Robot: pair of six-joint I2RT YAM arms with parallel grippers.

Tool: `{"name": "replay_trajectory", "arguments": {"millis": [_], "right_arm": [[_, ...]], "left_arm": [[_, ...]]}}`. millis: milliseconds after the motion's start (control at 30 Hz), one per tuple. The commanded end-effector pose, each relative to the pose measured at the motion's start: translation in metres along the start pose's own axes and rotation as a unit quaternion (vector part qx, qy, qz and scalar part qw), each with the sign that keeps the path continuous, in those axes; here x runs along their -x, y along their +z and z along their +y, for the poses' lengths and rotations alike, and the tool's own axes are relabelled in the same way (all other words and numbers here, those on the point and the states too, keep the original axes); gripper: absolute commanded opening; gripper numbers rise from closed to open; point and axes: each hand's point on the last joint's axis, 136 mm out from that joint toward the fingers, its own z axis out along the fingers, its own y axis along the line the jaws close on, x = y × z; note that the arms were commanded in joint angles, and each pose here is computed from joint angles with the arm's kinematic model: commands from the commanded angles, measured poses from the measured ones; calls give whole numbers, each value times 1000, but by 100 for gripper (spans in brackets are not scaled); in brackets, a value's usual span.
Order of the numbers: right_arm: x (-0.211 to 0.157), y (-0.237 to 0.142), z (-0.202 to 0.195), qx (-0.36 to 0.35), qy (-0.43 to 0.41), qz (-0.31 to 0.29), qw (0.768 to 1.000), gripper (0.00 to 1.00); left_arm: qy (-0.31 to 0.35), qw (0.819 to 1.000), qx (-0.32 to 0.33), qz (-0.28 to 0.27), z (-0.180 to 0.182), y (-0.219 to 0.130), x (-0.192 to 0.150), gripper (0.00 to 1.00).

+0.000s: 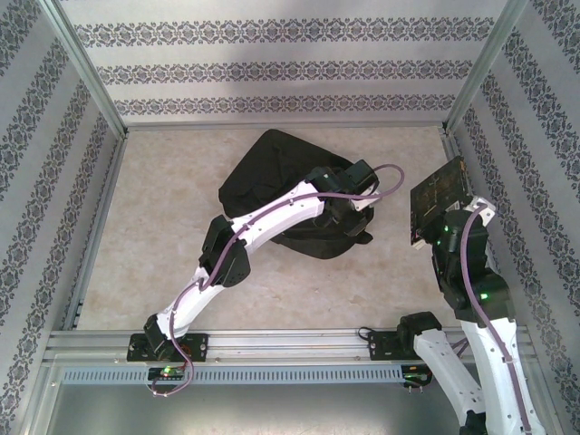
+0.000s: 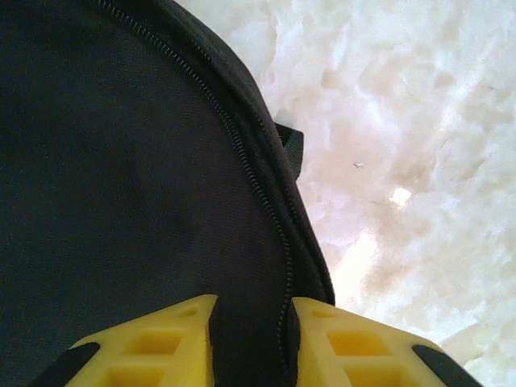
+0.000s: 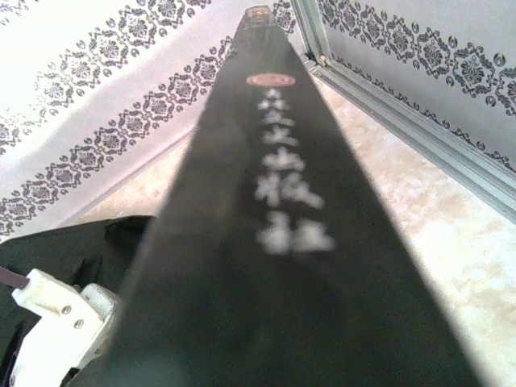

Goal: Pack books, pencil case, and school supplies into a backpack

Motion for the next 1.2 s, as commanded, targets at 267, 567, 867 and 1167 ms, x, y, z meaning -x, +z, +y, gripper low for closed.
{"name": "replay_trajectory", "arguments": {"millis": [267,567,867,1167], "right_arm": [[12,2,9,26,26,-26,999,0],[-12,20,35,84,40,42,995,0],[-21,30,45,106,58,78,990,0],[-17,25,35,86,59,66,992,0]], "left_arm": [[-27,999,-31,-21,5,-27,7,0],[-77,991,-41,-97,31,-91,22,0],[-94,985,-97,-104,19,-101,18,14],[-40,995,-85,-36,-9,-42,5,50]]}}
